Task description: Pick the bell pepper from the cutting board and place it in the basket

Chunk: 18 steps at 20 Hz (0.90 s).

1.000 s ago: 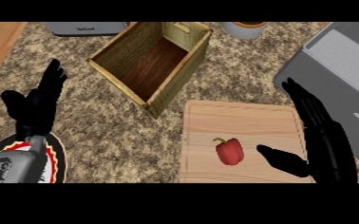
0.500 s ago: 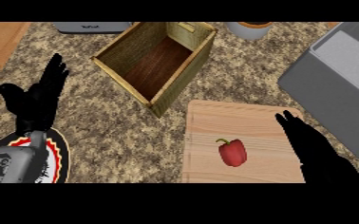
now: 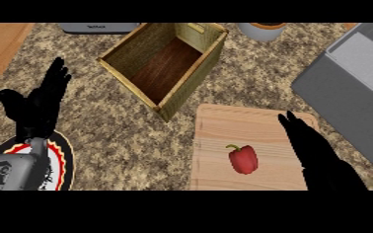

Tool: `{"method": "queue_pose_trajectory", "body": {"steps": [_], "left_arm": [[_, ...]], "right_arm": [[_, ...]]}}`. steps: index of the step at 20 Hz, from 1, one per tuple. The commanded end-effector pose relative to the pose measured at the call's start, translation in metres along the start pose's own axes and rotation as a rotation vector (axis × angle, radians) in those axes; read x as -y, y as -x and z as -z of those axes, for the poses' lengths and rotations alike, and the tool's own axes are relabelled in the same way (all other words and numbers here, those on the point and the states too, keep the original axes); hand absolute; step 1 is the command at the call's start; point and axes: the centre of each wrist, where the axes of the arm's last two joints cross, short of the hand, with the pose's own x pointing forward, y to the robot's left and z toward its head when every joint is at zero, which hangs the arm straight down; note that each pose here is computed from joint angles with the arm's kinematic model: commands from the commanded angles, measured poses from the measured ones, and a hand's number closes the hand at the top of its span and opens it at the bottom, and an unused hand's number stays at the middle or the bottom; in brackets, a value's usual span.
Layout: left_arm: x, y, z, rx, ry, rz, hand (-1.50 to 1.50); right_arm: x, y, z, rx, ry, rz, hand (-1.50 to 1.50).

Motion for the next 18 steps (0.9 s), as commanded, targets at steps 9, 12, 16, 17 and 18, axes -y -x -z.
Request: {"method": "queue_pose_trajectory", "body": {"steps": [9,12,16,17,18], "left_arm": [[0.007,-0.004,-0.007,0.001,0.027,-0.003,0.00],[-0.003,0.009,-0.007,0.021,0.012,0.019,0.00],[-0.011,-0.003,-0.003,0.009,0.018,-0.004,0.00],[0.009,0.008,-0.003,0.005,-0.001,0.010,0.00],[0.005,-0.012,-0.008,0.011,0.003,-0.004,0.00]], "right_arm": [[-0.058,0.025,0.008,0.084,0.051,0.091,-1.50],[-0.062,0.038,0.023,0.097,0.079,0.056,-1.50],[-0.063,0.042,0.022,0.115,0.102,0.057,-1.50],[-0.078,0.037,0.015,0.114,0.093,0.040,-1.50],[-0.083,0.040,0.009,0.122,0.102,0.048,-1.50]]}}
